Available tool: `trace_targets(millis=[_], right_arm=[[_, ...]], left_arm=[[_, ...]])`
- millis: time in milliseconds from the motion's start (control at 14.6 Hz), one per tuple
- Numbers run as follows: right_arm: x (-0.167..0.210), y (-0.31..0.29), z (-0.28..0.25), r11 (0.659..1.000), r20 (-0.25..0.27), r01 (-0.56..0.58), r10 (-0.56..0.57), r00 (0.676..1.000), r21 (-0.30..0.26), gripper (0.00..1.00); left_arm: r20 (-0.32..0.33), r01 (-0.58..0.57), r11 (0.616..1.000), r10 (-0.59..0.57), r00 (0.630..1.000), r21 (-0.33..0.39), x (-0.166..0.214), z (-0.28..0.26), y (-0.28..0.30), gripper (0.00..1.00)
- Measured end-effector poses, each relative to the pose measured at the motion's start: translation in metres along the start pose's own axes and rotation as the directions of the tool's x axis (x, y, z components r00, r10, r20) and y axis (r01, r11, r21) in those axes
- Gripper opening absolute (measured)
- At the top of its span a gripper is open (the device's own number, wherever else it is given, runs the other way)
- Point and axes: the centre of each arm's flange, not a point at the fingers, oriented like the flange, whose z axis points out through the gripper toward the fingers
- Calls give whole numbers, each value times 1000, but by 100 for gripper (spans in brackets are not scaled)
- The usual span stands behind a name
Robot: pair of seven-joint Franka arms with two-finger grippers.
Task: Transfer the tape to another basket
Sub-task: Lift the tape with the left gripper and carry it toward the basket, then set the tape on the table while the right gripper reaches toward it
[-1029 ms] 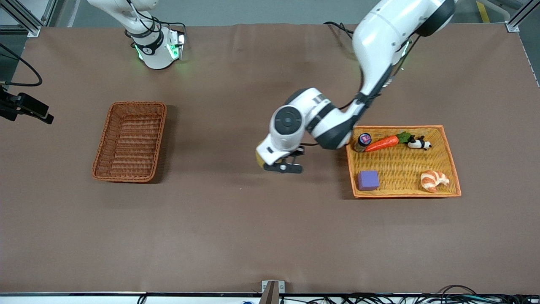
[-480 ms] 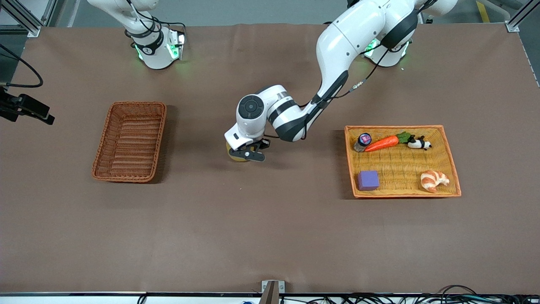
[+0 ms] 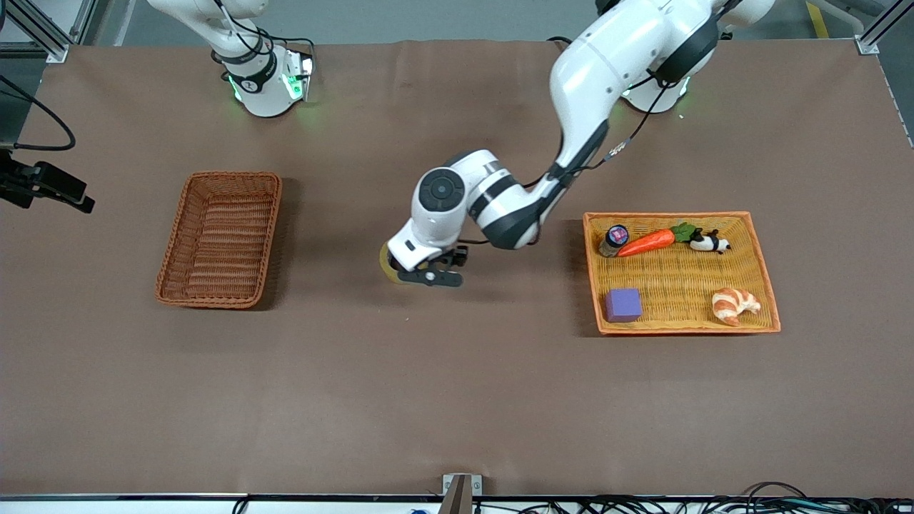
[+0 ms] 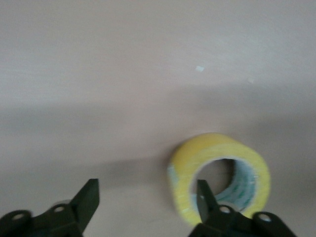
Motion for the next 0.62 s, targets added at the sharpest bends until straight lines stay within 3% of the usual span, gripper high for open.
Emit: trace_targets(millis=[69, 274, 480, 617], right_arm=[[2, -15, 3, 1000, -4, 26, -26, 1000, 3, 100], [14, -80, 26, 992, -16, 124, -124, 992, 13, 100], [32, -163, 85, 984, -9, 177, -177, 984, 28, 100], [40, -222, 139, 986, -15, 163, -163, 987, 36, 100]], left_arm=[[21, 14, 999, -15, 1000, 43, 4, -26, -16, 100], [-8, 37, 997, -37, 999, 69, 31, -106, -75, 100], [-44, 70, 994, -67, 997, 79, 56, -155, -153, 100], [-55, 31, 995, -25, 998, 98, 61, -180, -203, 100]])
